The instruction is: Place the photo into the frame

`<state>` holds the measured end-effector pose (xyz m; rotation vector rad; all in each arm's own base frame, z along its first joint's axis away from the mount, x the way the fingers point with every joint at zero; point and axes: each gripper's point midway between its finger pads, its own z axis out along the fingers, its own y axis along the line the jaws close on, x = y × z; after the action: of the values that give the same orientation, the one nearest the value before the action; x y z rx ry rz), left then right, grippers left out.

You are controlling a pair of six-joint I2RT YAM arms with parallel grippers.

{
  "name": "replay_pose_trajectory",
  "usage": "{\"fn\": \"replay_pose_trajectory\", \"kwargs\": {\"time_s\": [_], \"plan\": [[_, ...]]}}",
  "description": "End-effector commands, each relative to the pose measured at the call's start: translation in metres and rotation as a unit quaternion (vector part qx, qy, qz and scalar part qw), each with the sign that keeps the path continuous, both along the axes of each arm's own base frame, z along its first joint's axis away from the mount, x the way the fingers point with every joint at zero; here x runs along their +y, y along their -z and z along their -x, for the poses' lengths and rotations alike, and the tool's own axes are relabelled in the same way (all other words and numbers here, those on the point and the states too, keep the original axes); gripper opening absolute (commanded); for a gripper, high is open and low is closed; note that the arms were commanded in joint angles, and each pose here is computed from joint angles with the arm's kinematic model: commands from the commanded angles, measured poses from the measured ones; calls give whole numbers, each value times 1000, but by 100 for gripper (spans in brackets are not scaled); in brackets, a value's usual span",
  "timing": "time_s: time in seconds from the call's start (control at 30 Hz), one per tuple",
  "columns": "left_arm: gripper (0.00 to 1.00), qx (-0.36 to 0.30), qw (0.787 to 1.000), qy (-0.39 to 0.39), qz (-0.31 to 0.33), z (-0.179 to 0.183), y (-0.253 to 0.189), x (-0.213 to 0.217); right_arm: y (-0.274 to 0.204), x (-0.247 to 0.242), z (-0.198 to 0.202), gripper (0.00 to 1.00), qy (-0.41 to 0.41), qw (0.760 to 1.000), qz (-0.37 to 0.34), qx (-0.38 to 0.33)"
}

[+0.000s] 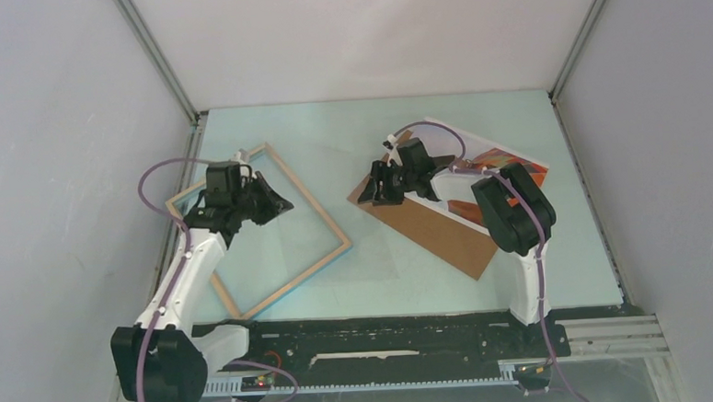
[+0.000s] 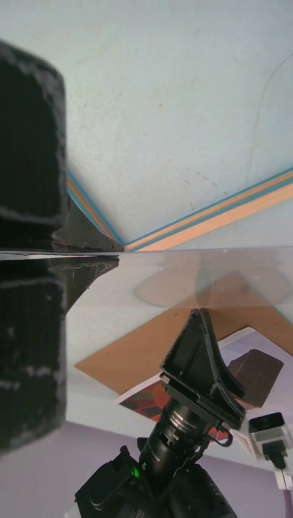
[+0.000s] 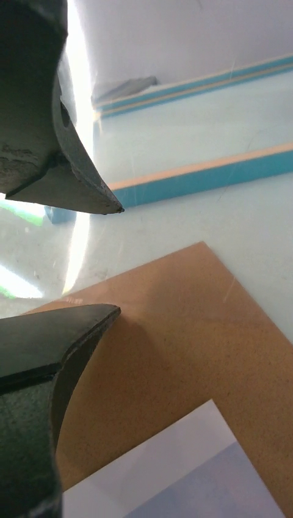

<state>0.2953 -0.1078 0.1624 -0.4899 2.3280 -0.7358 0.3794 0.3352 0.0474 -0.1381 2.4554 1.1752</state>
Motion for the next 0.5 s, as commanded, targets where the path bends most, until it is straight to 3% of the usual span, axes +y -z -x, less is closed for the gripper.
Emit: {"fn": "replay_pose_trajectory", "kwargs": {"time_s": [0.0, 0.23, 0.47], "plan": [[0, -53, 996, 9, -65, -9, -44, 15, -1, -8, -2, 64, 4, 998, 46, -37], [0, -99, 985, -41, -136, 1, -86, 48, -16, -17, -8, 64, 8, 993, 81, -85], [0, -73, 974, -90, -193, 22, -87, 78, -23, 2, 3, 64, -15, 990, 84, -112]]}}
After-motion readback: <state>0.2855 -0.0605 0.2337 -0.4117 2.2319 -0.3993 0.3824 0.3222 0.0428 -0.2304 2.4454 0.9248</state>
